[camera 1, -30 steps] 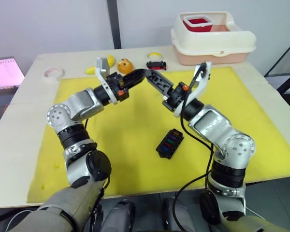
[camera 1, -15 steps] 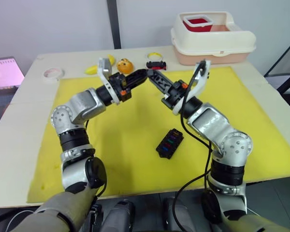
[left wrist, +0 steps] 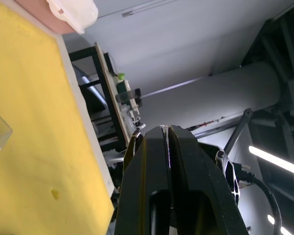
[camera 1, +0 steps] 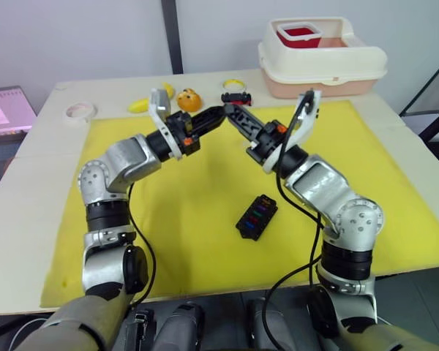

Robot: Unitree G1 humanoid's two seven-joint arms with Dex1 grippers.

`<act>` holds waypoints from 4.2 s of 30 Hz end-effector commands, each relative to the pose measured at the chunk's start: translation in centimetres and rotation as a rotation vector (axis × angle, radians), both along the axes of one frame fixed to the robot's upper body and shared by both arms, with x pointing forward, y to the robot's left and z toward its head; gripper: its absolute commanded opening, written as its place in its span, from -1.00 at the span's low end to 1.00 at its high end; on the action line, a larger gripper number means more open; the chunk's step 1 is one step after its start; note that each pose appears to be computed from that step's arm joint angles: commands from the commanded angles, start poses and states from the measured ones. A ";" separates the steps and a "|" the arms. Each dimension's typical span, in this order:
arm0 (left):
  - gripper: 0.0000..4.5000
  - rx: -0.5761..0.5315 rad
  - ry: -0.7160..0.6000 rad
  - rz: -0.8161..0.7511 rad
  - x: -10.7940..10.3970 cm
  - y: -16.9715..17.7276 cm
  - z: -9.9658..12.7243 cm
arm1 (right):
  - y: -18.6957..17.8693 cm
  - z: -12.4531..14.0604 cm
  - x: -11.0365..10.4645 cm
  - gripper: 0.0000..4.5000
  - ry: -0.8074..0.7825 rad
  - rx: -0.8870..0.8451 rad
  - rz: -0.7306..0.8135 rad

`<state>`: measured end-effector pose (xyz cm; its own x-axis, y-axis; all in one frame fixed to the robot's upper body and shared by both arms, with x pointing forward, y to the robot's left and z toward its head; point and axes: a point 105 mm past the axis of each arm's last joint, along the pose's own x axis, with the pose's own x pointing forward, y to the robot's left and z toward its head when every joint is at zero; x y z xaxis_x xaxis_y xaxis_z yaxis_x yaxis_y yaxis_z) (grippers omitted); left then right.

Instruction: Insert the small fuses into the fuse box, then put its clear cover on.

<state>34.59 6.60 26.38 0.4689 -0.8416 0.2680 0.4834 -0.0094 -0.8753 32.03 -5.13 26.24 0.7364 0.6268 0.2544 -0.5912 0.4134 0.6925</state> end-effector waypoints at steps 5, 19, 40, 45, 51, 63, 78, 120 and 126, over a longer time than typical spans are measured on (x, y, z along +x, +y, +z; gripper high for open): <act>-1.00 -0.021 -0.035 -0.008 -0.6 0.1 0.9 | -0.2 1.6 -0.4 -0.55 -0.057 0.033 -0.013; -1.00 0.065 -0.073 -0.015 -0.8 -0.1 0.0 | 0.0 2.3 -1.4 -0.99 -0.067 0.059 0.053; 0.99 0.820 -1.294 -0.454 -4.5 -0.3 -7.6 | -8.2 -7.9 -5.3 -1.00 -0.225 -1.182 0.119; 0.99 0.842 -1.379 -0.453 -4.4 -1.4 -8.5 | -8.3 -8.2 -4.1 -1.00 -0.275 -1.228 0.110; 0.99 0.847 -1.395 -0.444 -4.4 -1.9 -8.7 | -8.6 -8.3 -3.5 -1.00 -0.291 -1.250 0.112; 0.99 0.842 -1.393 -0.425 -4.4 -2.3 -8.6 | -8.6 -9.1 -3.1 -1.00 -0.271 -1.258 0.120; 0.99 0.838 -1.402 -0.419 -4.5 -2.6 -8.5 | -9.0 -9.1 -3.7 -1.00 -0.250 -1.278 0.125; 0.99 0.829 -1.403 -0.404 -4.4 -3.0 -8.3 | -8.6 -10.8 -3.3 -1.00 -0.216 -1.317 0.165; 1.00 0.829 -1.403 -0.401 -4.4 -3.1 -8.3 | -8.6 -10.4 -3.4 -0.69 -0.220 -1.312 0.167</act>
